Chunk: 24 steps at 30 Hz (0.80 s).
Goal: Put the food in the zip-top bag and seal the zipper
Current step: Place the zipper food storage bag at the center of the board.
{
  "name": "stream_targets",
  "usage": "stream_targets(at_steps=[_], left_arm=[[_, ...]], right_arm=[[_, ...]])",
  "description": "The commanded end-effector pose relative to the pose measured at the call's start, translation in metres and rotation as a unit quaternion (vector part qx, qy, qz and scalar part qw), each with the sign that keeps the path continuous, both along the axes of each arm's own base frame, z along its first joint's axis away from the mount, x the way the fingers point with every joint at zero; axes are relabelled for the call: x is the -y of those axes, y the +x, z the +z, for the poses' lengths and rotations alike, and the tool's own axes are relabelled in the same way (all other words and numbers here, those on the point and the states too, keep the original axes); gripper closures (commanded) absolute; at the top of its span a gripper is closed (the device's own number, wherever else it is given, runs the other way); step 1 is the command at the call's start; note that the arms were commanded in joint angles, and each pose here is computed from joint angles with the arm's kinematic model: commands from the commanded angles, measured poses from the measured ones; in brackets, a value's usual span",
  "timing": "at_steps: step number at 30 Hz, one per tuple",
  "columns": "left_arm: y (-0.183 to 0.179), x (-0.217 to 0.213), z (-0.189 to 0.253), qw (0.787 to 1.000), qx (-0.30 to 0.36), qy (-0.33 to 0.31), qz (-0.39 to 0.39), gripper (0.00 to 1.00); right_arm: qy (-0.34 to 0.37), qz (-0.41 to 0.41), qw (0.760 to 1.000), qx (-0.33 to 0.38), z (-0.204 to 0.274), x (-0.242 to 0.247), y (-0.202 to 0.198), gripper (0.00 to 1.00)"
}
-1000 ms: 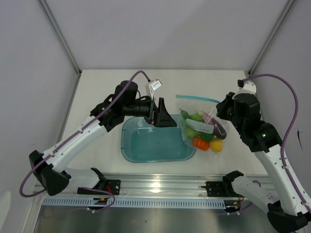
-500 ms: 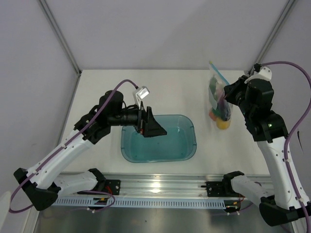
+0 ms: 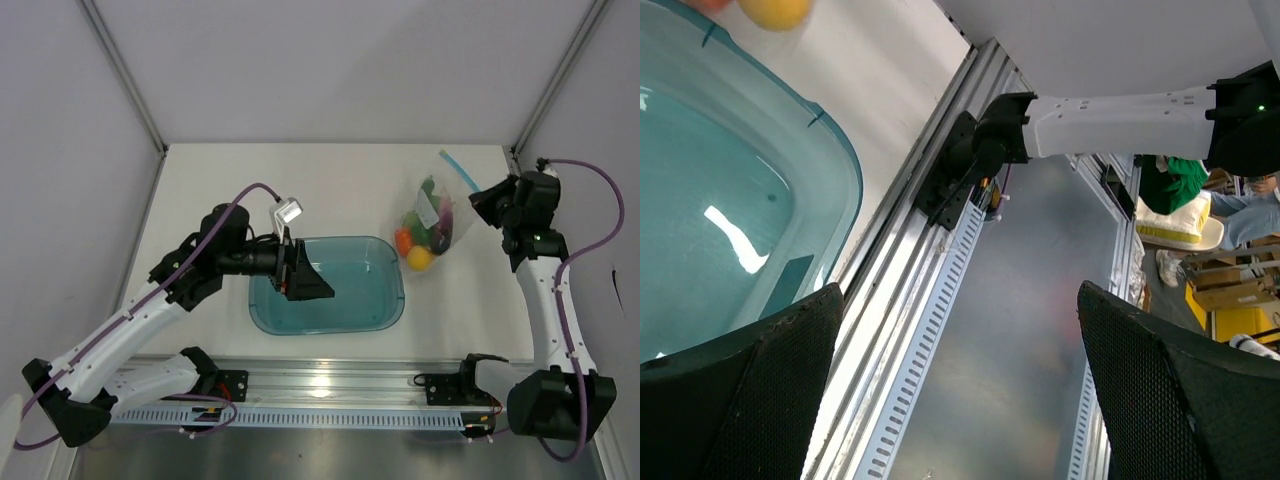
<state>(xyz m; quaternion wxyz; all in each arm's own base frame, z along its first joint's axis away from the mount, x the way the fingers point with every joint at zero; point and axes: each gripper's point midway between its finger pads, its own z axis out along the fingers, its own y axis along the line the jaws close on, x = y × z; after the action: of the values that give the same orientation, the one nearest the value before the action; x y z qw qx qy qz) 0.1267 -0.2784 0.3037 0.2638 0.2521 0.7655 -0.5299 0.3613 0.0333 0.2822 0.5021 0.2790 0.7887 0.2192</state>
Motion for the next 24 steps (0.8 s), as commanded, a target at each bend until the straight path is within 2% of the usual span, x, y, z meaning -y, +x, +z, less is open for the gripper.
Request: stream_targets(at_steps=[1,2,3,5,9,12,13,15,16,18,20,21,22,24], left_arm=[[-0.004,0.000,0.003,1.000,0.004,-0.016,-0.014,0.01],[-0.005,0.000,0.003,1.000,0.005,-0.019,-0.015,0.01],[-0.005,0.000,0.001,1.000,0.002,-0.018,-0.018,0.00],[-0.005,0.001,-0.001,1.000,0.001,-0.017,-0.018,0.01],[-0.004,0.006,-0.006,0.999,-0.009,-0.019,-0.026,0.01],[-0.002,0.008,-0.009,0.999,-0.016,-0.019,-0.029,0.01],[-0.002,0.009,-0.012,0.999,-0.018,-0.017,-0.029,0.01],[-0.001,0.008,-0.016,0.999,-0.021,-0.012,-0.025,0.01],[0.000,0.008,-0.017,0.999,-0.020,-0.011,-0.023,0.00],[0.000,0.007,-0.022,1.000,-0.024,-0.006,-0.019,0.01],[0.001,0.005,-0.026,1.000,-0.022,-0.003,-0.012,0.00],[0.002,0.005,-0.028,1.000,-0.024,0.001,-0.008,0.01],[0.004,0.005,-0.029,1.000,-0.024,0.002,-0.003,0.00],[0.009,0.004,-0.034,0.999,-0.026,0.012,0.014,0.01]], right_arm=[[0.042,-0.060,0.997,0.025,-0.006,0.043,-0.002,1.00],[0.054,-0.087,0.994,0.022,-0.014,0.068,-0.009,1.00],[0.063,-0.100,0.993,0.001,-0.037,0.077,-0.018,1.00],[0.075,-0.110,0.991,-0.014,-0.050,0.087,-0.034,1.00],[0.051,-0.144,0.986,-0.069,-0.092,0.108,-0.056,1.00],[0.039,-0.161,0.979,-0.116,-0.117,0.116,-0.068,0.87],[0.035,-0.163,0.978,-0.124,-0.120,0.117,-0.071,0.76],[0.026,-0.174,0.975,-0.137,-0.122,0.122,-0.076,0.63],[0.019,-0.179,0.974,-0.140,-0.119,0.124,-0.077,0.52],[-0.003,-0.193,0.970,-0.146,-0.105,0.130,-0.083,0.41],[-0.030,-0.200,0.968,-0.149,-0.088,0.133,-0.086,0.13],[-0.038,-0.199,0.968,-0.146,-0.081,0.133,-0.087,0.09],[-0.045,-0.203,0.965,-0.161,-0.080,0.133,-0.093,0.01],[-0.075,-0.197,0.966,-0.153,-0.063,0.132,-0.093,0.01]])
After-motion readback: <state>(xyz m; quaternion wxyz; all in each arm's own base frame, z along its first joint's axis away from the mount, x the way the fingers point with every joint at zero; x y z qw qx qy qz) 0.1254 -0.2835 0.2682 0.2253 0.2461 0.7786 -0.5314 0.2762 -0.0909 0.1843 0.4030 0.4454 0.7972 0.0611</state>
